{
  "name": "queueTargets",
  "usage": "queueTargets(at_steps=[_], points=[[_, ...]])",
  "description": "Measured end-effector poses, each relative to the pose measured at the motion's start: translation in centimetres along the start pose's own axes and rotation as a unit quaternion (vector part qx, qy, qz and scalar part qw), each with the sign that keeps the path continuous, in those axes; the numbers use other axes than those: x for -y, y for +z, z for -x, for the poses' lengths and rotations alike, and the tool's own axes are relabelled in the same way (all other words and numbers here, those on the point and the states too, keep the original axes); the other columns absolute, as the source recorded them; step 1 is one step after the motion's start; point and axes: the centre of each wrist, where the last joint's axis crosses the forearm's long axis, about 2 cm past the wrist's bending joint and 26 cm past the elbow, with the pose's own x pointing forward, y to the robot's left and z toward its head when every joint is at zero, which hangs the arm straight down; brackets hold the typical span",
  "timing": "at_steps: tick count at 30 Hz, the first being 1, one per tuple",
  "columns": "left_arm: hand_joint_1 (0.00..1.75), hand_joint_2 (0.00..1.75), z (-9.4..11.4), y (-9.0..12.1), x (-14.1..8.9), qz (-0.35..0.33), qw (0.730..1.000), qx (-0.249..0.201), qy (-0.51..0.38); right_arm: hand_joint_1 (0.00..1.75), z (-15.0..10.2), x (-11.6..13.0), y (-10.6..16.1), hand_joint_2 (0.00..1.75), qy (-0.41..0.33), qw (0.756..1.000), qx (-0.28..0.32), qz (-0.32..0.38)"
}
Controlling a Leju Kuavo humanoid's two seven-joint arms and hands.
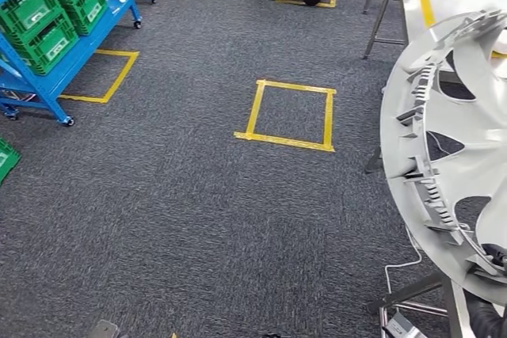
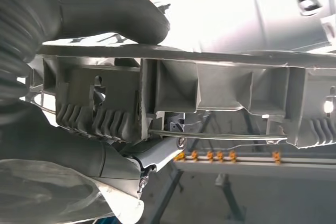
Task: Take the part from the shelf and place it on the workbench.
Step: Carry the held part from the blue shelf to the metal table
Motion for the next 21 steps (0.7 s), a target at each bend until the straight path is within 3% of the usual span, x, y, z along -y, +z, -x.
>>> queueTargets(at_steps=[21], points=[[0.0,1.75,0.24,0.2,-0.43,-0.01,1.0,-0.003,0.001,1.75,0.2,0.73,0.13,1.75,0.018,1.0,-0.014,0.007]])
